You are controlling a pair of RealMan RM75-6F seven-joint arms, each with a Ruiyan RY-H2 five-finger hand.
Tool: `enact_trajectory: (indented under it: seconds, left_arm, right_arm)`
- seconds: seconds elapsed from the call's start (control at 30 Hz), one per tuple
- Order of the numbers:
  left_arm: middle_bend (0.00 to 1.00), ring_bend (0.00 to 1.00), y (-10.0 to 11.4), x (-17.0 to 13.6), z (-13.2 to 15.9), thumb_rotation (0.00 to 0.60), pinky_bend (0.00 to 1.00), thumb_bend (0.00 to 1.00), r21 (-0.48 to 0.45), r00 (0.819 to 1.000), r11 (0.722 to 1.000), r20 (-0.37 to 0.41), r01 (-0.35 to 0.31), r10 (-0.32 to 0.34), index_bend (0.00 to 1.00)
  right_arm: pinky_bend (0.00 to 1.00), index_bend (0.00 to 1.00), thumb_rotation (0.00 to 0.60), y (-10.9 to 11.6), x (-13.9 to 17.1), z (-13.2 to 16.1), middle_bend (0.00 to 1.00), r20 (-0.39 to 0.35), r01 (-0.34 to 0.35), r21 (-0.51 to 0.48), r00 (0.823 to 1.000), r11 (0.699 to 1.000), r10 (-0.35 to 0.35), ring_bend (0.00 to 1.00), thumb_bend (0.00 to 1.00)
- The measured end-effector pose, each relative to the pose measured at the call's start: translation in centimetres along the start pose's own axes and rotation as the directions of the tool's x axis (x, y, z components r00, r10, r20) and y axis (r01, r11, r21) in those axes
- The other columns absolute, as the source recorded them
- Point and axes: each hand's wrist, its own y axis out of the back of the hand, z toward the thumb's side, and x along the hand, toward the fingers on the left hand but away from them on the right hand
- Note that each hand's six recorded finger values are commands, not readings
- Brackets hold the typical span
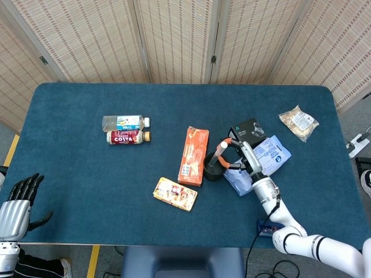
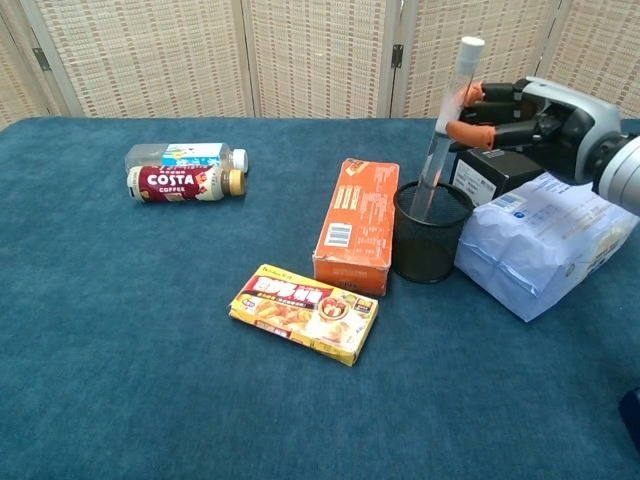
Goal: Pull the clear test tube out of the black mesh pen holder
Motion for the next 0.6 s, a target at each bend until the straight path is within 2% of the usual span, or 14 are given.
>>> enact_trajectory:
  seconds: [0.33,0.4,0.47,0.6]
  left_arm:
    - [0.1,0.1,-0.1,0.0,0.0,0.6,0.13,0.26,0.001,1.0,1.0,-0.002,0.002,-0.002,0.08]
    - [0.1,0.1,-0.1,0.0,0.0,0.6,0.13,0.26,0.001,1.0,1.0,-0.001,0.001,-0.001,0.08]
    - [0.1,0.1,0.0,0.0,0.0,0.6,0.13,0.27,0.001,1.0,1.0,-0.001,0.001,-0.001,0.08]
    - [0.1,0.1,0.0,0.0,0.1,0.6,0.13,0.27,-0.002,1.0,1.0,0.001,0.0,0.0,0.08]
  right_arm:
    - [0.23,0.63,0.6,-0.7,-0.5,-2.4,0.41,0.031,0.001,0.017,1.0,1.0,-0.002,0.18,0.33]
    - [0.21,0.54,0.6,-0.7,-0.4,-2.5,0.37,0.032,-0.009,0.023,0.999,1.0,0.009,0.17,0.33]
    - [0.18,0.35,0.6,-0.7,-0.3,-2.5,0.31,0.032,-0.023,0.033,0.999,0.999,0.022,0.12,0.33]
    - [0.14,0.09,0.6,-0.1,0.2,-2.0,0.18,0.018,-0.04,0.06,0.999,0.997,0.039,0.04,0.33]
